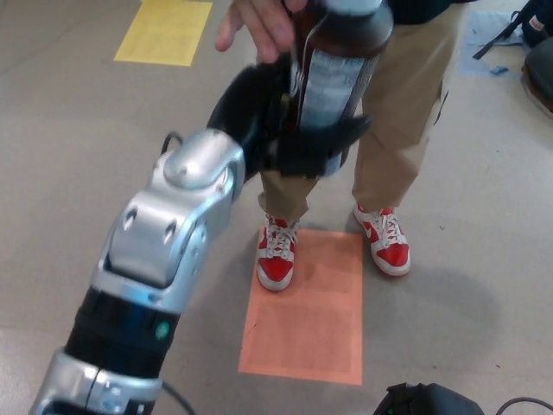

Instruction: The robot recieved a bottle of protein shake from a person using its left hand and then shake the protein up and down 2 two times and hand it back to the person

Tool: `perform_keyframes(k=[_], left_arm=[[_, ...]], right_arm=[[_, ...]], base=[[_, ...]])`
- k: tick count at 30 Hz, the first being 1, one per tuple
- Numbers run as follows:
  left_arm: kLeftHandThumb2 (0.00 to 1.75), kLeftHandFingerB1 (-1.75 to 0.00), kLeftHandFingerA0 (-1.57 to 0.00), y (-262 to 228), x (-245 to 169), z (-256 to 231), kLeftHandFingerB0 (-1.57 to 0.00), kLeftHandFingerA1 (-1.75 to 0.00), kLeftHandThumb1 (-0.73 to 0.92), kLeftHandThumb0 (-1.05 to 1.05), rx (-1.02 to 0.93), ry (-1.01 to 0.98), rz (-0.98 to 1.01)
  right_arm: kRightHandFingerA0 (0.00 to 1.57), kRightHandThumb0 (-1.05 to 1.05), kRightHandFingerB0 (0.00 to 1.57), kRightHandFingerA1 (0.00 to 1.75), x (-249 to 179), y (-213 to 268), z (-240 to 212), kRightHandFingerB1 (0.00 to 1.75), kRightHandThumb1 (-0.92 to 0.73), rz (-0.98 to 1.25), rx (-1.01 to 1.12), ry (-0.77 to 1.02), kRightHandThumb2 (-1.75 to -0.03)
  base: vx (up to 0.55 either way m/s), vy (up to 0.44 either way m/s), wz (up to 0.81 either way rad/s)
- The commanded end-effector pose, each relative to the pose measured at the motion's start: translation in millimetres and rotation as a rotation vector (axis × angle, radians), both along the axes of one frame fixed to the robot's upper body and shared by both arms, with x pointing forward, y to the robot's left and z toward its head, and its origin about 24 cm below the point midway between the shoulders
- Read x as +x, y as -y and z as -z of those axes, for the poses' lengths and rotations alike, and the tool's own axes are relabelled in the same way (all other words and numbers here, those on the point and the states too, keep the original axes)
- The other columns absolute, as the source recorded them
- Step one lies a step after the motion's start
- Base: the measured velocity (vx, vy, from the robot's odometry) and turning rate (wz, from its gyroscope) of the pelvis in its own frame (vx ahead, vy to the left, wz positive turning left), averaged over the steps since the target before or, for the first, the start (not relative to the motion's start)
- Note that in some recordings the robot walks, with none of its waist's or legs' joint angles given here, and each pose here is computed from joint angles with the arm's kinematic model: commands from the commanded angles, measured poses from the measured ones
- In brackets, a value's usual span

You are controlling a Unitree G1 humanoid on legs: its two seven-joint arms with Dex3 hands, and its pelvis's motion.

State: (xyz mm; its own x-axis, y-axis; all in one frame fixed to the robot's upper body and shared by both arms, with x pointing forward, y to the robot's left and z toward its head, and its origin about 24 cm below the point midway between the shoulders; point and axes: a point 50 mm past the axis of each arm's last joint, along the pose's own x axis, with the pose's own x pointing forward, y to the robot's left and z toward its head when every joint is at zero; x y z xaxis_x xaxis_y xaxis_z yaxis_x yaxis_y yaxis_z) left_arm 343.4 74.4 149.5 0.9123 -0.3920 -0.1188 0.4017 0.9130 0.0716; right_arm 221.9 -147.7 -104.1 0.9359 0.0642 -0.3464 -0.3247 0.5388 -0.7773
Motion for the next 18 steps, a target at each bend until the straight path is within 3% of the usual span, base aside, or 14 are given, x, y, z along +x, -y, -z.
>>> perform_keyframes(k=[1, 8, 9, 10, 11, 12, 13, 14, 18], left_arm=[[0.85, -1.31, -0.86, -12.8, -9.4, 28.6, -0.69, -1.61, 0.74, -0.12, 0.0, -0.03, -0.007], [0.93, -1.35, -0.85, -30.0, -19.7, 60.7, -0.68, -1.66, 0.69, -0.13, -0.029, -0.116, -0.042], [0.89, -1.38, -0.97, -33.1, -21.6, 66.1, -0.69, -1.73, 0.63, -0.15, -0.033, -0.129, -0.053], [0.95, -1.29, -1.02, -36.3, -23.5, 71.5, -0.75, -1.63, 0.62, -0.14, -0.041, -0.148, -0.064], [0.95, -1.29, -1.02, -37.1, -24.0, 72.9, -0.75, -1.63, 0.62, -0.14, -0.044, -0.153, -0.067], [0.95, -1.3, -0.89, -38.6, -24.9, 75.1, -0.72, -1.68, 0.68, -0.12, -0.051, -0.157, -0.066], [0.94, -1.29, -1.05, -40.6, -24.4, 76.2, -0.8, -1.64, 0.64, -0.13, -0.054, -0.161, -0.07], [0.91, -1.29, -0.9, -44.4, -23.3, 77.6, -0.68, -1.69, 0.69, -0.15, -0.05, -0.165, -0.079], [0.9, -1.3, -0.9, -51.5, -24.4, 82.2, -0.66, -1.69, 0.67, -0.15, -0.052, -0.173, -0.088]], right_arm=[[1.03, -0.44, 0.96, 0.82, 1.5, 7.0, -1.0, 0.68, -0.45, 0.009, -0.01, -0.001, -1.2], [0.96, -0.45, 0.96, 0.87, 4.5, 5.8, -2.7, 0.72, -0.5, 0.027, 0.007, 0.005, -1.1], [1.02, -0.45, 0.91, 0.96, 4.5, 6.0, -2.8, 0.81, -0.49, 0.02, -0.003, 0.009, -1.12], [1.04, -0.45, 0.91, 1.0, 4.4, 6.1, -2.7, 0.82, -0.49, 0.017, -0.009, 0.01, -1.11], [1.04, -0.45, 0.91, 1.0, 4.4, 6.1, -2.7, 0.82, -0.49, 0.017, -0.01, 0.01, -1.11], [1.04, -0.45, 0.91, 1.0, 4.5, 5.9, -2.6, 0.82, -0.48, 0.018, -0.012, 0.009, -1.1], [1.07, -0.45, 0.92, 1.0, 6.5, 5.7, -3.9, 0.76, -0.49, 0.014, -0.018, 0.017, -1.05], [1.06, -0.46, 0.89, 1.02, 9.7, 5.8, -6.1, 0.81, -0.47, 0.009, -0.02, 0.028, -1.08], [1.04, -0.46, 0.94, 0.87, 11.2, 5.6, -6.6, 0.7, -0.53, 0.009, -0.016, 0.022, -1.01]], base=[[0.0, 0.0, 0.0], [0.0, 0.0, 0.0], [0.0, 0.0, 0.0], [0.0, 0.0, 0.0], [0.0, 0.0, 0.0], [0.0, 0.0, 0.0], [0.0, 0.0, 0.0], [0.0, 0.0, 0.0], [0.0, 0.0, 0.0]])
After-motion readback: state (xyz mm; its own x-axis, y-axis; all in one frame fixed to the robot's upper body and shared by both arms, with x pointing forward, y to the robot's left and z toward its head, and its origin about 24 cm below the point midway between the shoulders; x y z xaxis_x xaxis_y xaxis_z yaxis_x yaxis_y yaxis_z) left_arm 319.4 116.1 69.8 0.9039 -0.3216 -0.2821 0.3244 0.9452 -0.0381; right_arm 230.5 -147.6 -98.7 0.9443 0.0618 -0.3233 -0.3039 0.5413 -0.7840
